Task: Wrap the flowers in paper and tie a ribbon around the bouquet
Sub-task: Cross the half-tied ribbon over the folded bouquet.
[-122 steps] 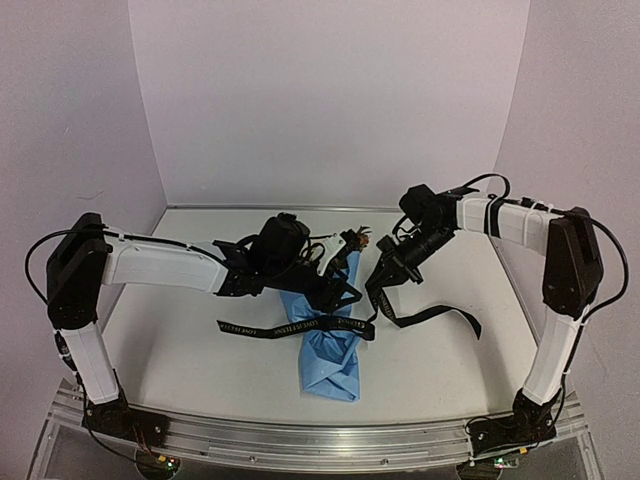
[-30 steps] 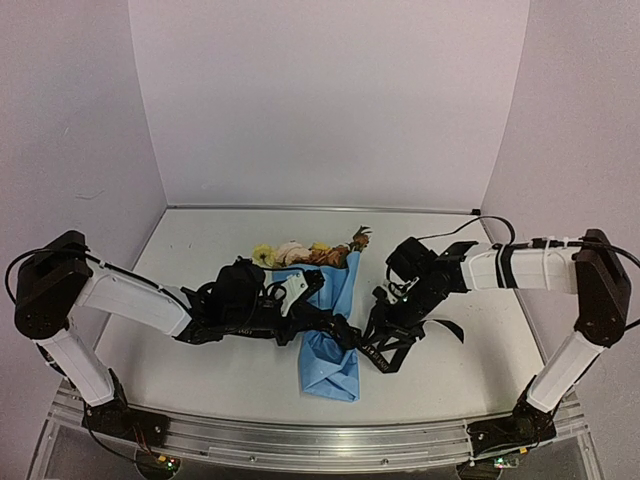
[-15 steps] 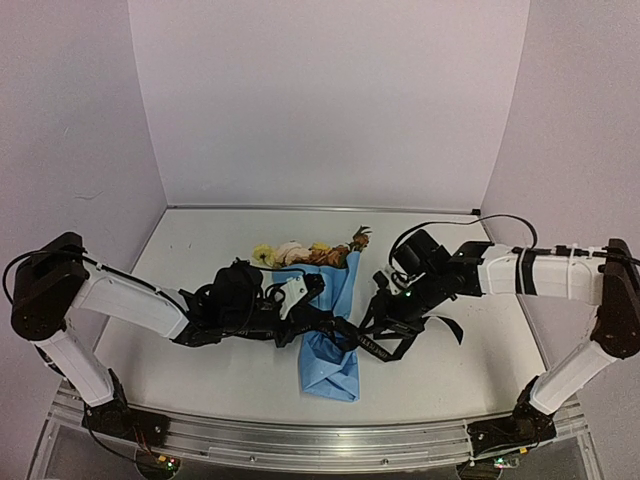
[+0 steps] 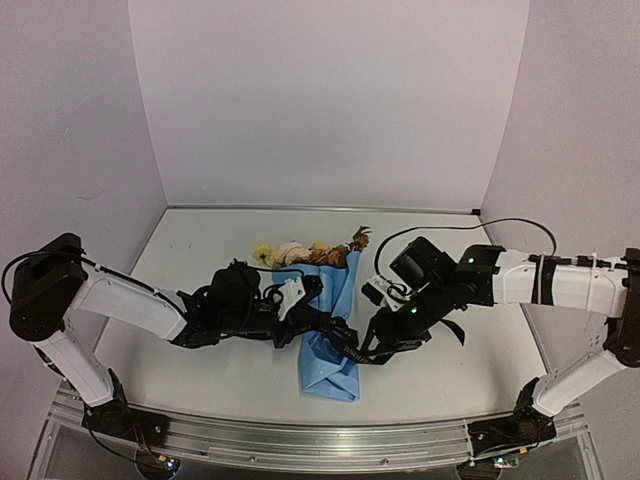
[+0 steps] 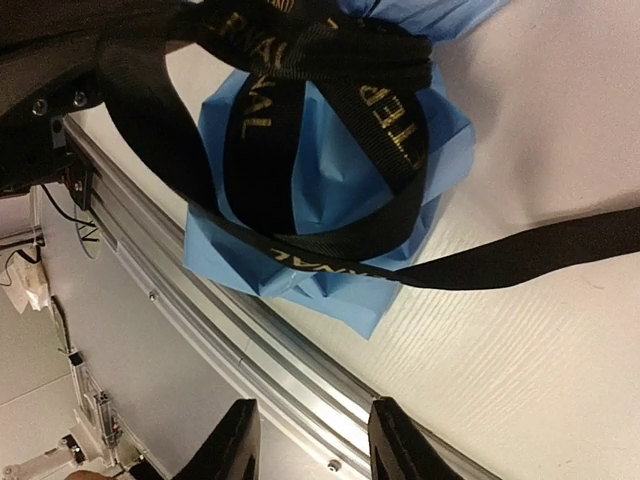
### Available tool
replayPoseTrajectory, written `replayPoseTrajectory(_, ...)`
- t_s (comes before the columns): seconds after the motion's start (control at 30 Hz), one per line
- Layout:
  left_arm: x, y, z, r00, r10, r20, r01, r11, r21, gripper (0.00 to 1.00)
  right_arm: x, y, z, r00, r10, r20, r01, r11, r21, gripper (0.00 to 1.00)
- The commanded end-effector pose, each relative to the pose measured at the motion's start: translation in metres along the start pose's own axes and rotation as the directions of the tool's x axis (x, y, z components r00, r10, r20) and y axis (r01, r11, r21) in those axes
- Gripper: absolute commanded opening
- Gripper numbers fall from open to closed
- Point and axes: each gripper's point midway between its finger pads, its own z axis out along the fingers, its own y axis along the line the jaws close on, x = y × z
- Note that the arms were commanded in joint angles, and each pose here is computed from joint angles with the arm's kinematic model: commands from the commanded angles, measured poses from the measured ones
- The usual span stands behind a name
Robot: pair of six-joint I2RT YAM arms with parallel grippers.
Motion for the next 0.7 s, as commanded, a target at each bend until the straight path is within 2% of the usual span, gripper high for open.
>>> replayPoseTrajectory(0.0,-0.018,-0.001,-0.009,0.997,0.033,0.064,-0.032,0.999,-0.008,0.00,-0.019,-0.018,-0.007,0.998,0.018,0.060,-0.023,0.995,0.094,0.41)
replayPoseTrajectory(0.13,-0.015,0.000,-0.010,0.998,0.044,0.048,-0.043,0.999,-0.016,0.00,-0.041,-0.015,-0.008,0.984,0.133,0.116,-0.146,0.983,0.108,0.43)
replayPoseTrajectory(0.27,-0.012,0.001,-0.011,0.998,0.048,0.041,-0.047,0.999,-0.022,0.00,-0.051,-0.018,-0.007,0.968,0.191,0.161,-0.214,0.967,0.136,0.46)
replayPoseTrajectory(0.4,-0.011,0.002,-0.012,0.998,0.050,0.042,-0.049,0.998,-0.033,0.00,-0.060,-0.018,-0.005,0.959,0.207,0.196,-0.241,0.956,0.166,0.49)
replayPoseTrajectory(0.67,-0.008,0.003,-0.014,0.998,0.048,0.044,-0.046,0.998,-0.041,0.00,-0.062,-0.015,0.007,0.959,0.233,0.159,-0.263,0.942,0.206,0.52)
